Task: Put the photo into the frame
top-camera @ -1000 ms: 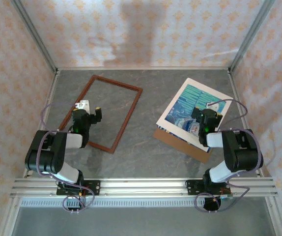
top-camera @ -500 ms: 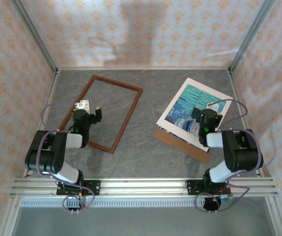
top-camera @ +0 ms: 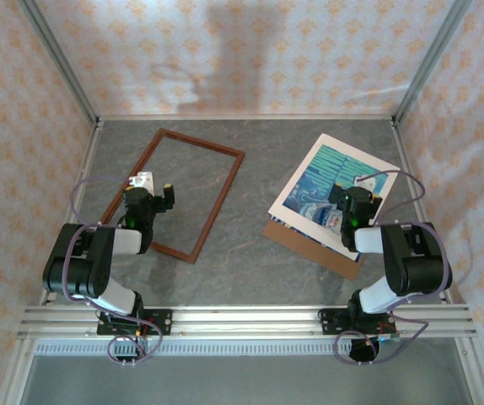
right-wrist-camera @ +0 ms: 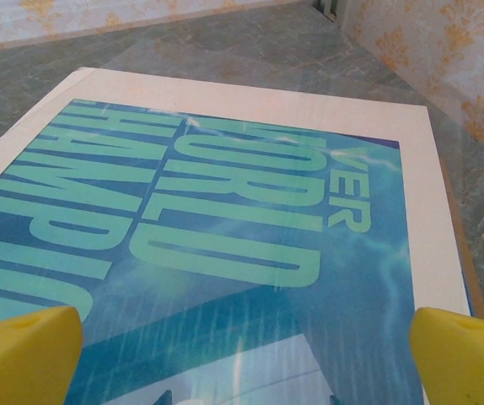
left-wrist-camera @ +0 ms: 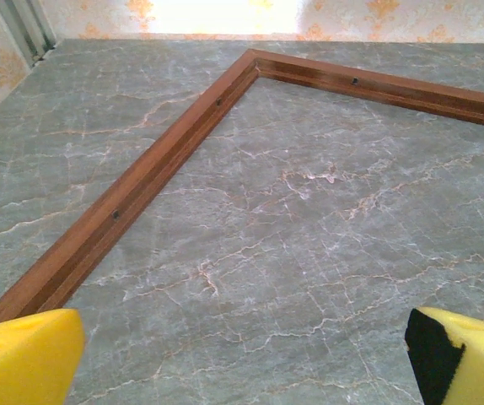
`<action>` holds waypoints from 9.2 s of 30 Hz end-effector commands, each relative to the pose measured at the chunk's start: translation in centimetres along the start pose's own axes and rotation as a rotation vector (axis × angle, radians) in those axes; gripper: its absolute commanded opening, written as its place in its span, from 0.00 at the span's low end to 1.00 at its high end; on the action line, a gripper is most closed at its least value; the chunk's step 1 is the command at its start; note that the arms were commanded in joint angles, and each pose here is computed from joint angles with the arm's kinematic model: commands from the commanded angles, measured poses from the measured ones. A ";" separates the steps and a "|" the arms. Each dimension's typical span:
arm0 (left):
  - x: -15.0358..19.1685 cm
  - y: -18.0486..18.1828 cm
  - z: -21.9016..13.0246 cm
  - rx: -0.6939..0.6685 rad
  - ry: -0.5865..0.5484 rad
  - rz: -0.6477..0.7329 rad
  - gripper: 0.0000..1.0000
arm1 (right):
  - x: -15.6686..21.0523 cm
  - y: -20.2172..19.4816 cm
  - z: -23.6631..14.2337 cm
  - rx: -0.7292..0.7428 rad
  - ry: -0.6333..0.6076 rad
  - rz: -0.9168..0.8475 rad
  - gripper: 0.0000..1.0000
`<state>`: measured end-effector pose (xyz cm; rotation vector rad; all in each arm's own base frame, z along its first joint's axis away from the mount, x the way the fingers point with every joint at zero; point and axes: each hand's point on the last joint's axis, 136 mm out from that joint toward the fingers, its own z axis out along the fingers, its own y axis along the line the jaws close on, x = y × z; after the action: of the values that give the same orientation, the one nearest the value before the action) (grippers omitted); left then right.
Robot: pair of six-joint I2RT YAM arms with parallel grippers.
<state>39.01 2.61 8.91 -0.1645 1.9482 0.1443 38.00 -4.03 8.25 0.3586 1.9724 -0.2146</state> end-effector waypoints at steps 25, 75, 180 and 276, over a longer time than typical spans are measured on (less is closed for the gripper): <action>1.8 -16.7 -11.1 0.278 0.598 0.131 0.97 | -5.8 12.6 -12.6 -0.413 0.292 0.133 0.99; 7.9 -28.8 -6.2 0.253 0.816 -0.146 0.22 | -3.8 13.5 -9.2 -0.330 0.360 0.050 0.99; 4.6 -44.2 -4.2 0.771 0.901 0.103 0.74 | 6.1 -2.1 2.0 0.151 0.848 0.296 0.93; -3.4 -25.0 -9.5 0.707 0.515 -0.086 0.00 | -1.9 9.1 -6.9 -0.373 0.737 0.300 0.92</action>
<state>35.65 -24.23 12.98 0.1102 2.4832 -0.8047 36.65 5.76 13.44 0.5531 2.5425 0.5157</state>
